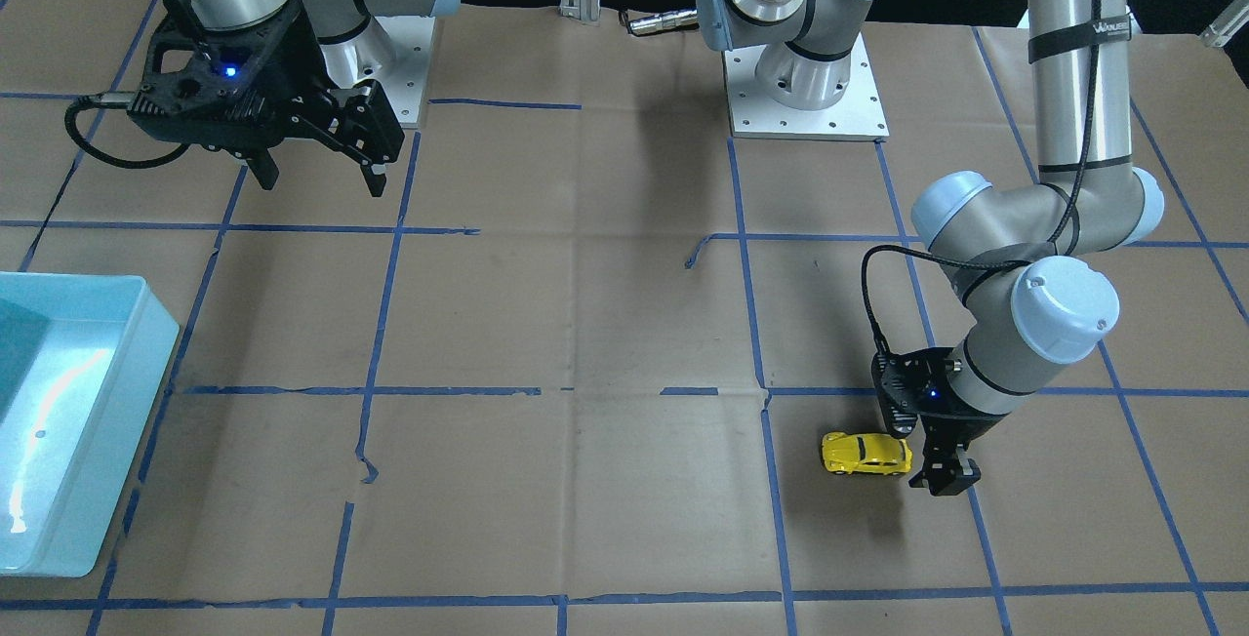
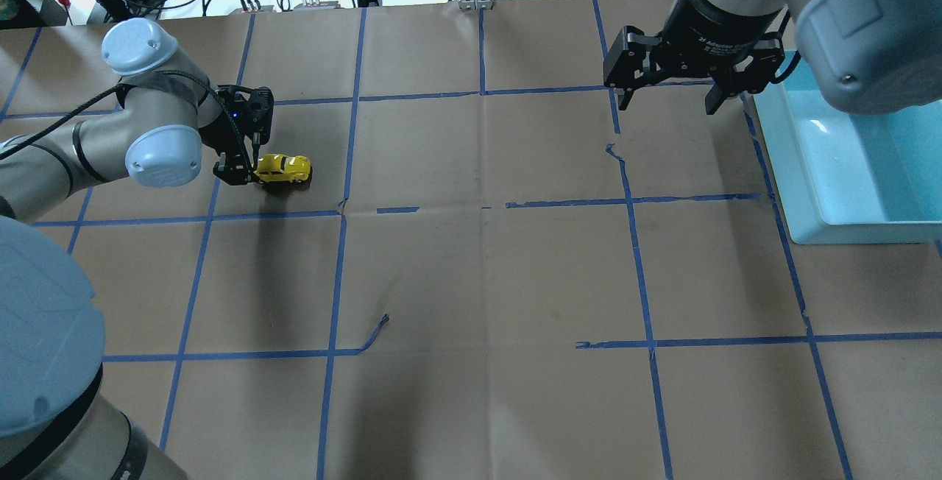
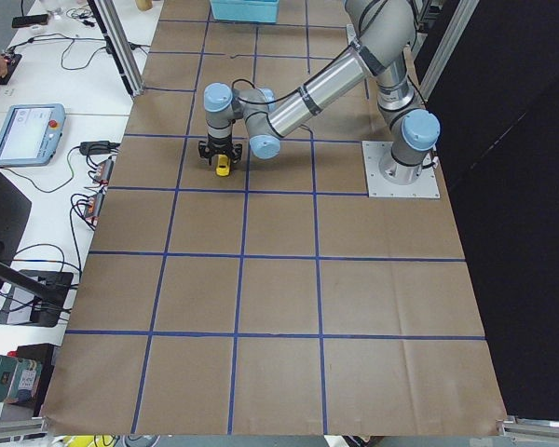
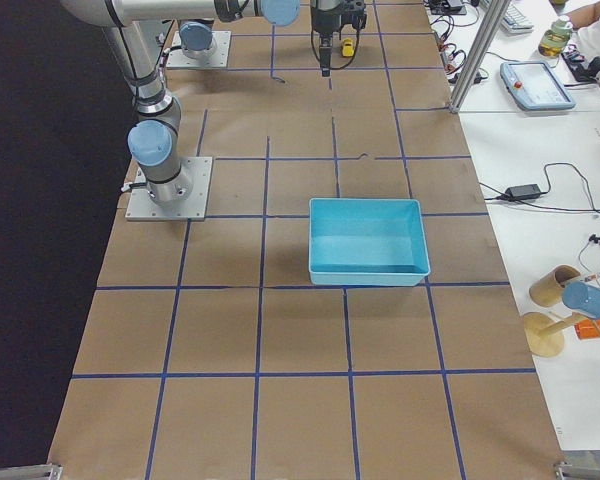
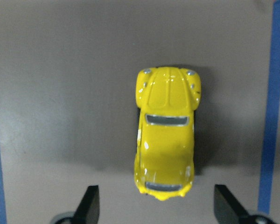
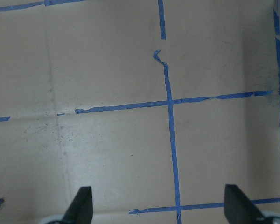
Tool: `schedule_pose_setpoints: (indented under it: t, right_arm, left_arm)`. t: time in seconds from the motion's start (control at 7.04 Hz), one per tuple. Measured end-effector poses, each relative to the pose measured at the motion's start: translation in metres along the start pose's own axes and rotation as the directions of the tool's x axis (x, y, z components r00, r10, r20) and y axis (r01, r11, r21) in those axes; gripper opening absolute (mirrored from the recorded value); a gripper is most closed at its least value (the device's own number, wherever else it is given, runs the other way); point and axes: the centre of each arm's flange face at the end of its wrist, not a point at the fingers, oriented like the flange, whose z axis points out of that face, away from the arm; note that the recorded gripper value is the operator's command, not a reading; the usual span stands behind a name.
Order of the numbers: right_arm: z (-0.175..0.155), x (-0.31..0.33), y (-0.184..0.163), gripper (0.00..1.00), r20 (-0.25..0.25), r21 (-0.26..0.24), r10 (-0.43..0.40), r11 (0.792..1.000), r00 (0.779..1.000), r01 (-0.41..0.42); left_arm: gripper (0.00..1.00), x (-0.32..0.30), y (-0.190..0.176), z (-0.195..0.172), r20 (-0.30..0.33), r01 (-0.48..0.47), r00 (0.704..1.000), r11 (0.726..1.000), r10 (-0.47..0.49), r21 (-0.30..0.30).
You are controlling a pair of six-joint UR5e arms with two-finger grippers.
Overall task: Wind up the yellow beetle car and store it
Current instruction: 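Open the left gripper and raise it while the right arm moves toward the car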
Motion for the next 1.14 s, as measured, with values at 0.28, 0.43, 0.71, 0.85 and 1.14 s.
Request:
schedule_pose_setpoints:
  t: [0.28,0.43,0.71,0.85,1.14]
  right_arm:
    - [0.001,0.002,0.001,1.0,-0.013,-0.021,-0.005,1.0,1.0,0.004]
    - [0.001,0.003,0.001,1.0,-0.016,-0.036,-0.004,0.999,1.0,0.004]
    - [0.003,0.006,-0.002,1.0,-0.014,-0.061,0.003,0.998,1.0,-0.003]
    - [0.005,0.008,-0.004,1.0,-0.011,-0.066,0.008,0.998,1.0,-0.009]
    - [0.011,0.014,-0.008,1.0,-0.017,-0.069,0.018,0.997,1.0,-0.019]
  left_arm:
    - [0.99,0.016,-0.049,-0.065,-0.023,0.189,0.982,0.982,-0.188,0.029]
    - [0.99,0.028,-0.078,-0.105,-0.028,0.347,0.938,0.938,-0.346,0.029]
    - [0.99,0.043,-0.129,-0.188,-0.022,0.688,0.725,0.725,-0.688,0.029]
    - [0.99,0.047,-0.146,-0.226,-0.036,0.799,0.602,0.602,-0.798,0.014]
    - [0.99,0.052,-0.162,-0.268,-0.04,0.924,0.383,0.383,-0.923,-0.01]
